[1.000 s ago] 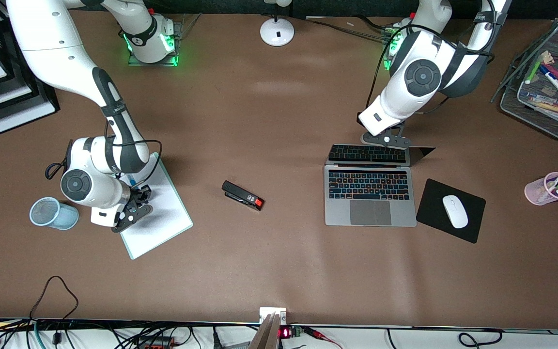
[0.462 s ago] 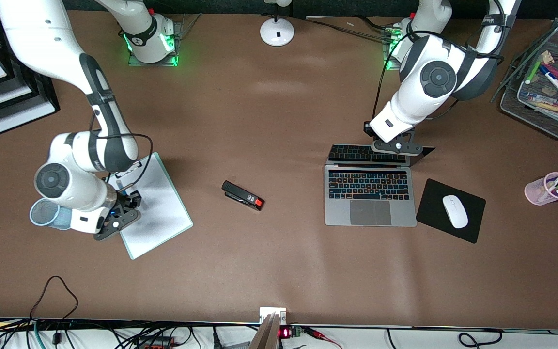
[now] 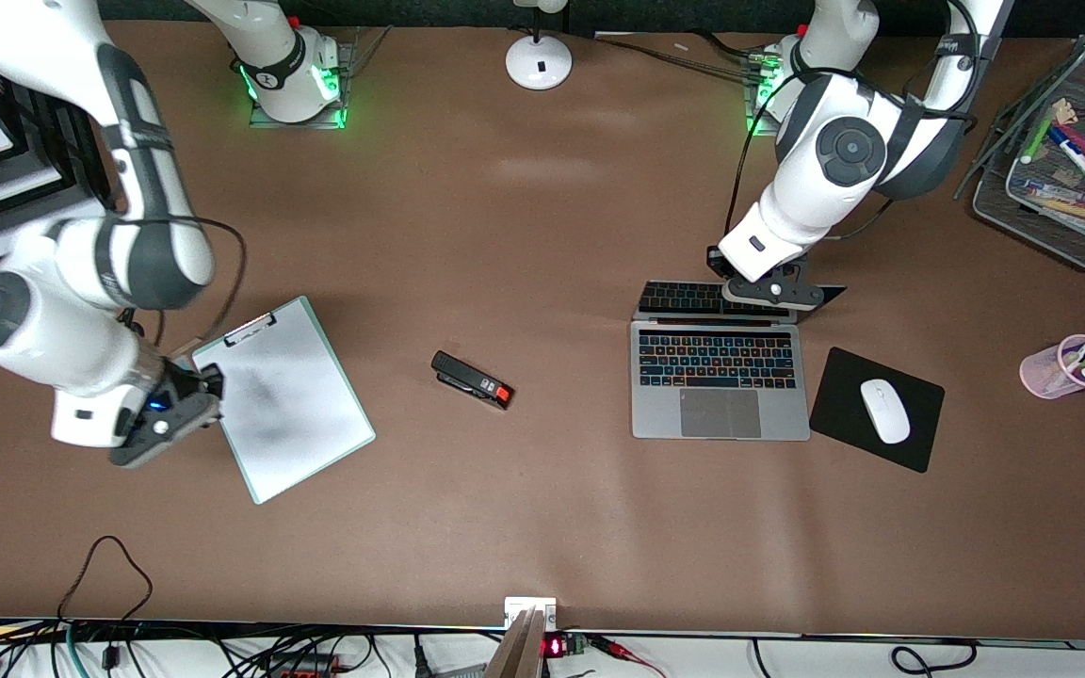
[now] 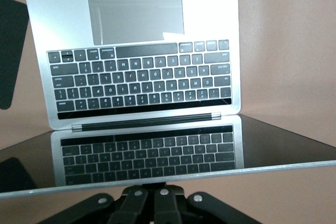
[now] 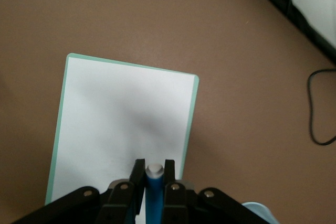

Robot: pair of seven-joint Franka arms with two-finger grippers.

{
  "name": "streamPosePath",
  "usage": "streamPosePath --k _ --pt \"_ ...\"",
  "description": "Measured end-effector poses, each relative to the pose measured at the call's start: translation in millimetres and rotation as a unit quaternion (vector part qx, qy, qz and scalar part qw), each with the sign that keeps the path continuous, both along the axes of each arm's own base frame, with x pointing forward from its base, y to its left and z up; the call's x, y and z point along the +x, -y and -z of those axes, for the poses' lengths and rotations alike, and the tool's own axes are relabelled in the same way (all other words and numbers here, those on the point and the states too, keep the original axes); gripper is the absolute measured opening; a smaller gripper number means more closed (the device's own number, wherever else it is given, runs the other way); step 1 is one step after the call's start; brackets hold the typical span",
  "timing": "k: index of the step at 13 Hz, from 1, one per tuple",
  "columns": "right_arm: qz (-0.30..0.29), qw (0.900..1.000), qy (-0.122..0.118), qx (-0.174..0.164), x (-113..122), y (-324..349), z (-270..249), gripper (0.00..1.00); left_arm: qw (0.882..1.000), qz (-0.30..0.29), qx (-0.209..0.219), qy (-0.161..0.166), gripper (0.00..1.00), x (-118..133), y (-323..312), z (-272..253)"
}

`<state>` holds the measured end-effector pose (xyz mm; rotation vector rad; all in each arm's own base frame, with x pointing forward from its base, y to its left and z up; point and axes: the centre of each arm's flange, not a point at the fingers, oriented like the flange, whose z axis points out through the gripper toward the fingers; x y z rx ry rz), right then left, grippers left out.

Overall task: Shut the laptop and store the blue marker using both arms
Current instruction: 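Carry the marker into the blue cup while the left gripper pushes the lid down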

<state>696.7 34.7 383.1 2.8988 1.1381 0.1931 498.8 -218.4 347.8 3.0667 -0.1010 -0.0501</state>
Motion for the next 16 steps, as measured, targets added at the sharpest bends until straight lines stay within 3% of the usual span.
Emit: streamPosePath --k 3,6,9,12,16 --pt "-0.070 0.996 0.029 0.040 -3.9 47.7 -35.9 0.18 1.000 -0.005 -0.011 0.018 0.01 8.5 -0.3 7.4" --pt "-0.135 0.985 0.060 0.089 -7.2 95.2 -39.2 0.18 0.999 -0.012 -0.022 0.047 0.01 22.6 -5.5 18.8" --pt "-0.183 0.968 0.100 0.142 -14.9 143.0 -36.3 0.18 0.997 -0.017 -0.023 0.076 0.01 50.1 -22.1 30.2" --pt "-0.206 0.952 0.140 0.177 -24.4 187.8 -32.1 0.18 0.996 -0.024 -0.028 0.077 0.01 77.6 -29.1 46.3" --pt "-0.255 0.921 0.181 0.232 -44.2 239.3 -10.9 0.18 0.996 -0.029 -0.046 0.077 0.01 104.7 -22.2 71.4"
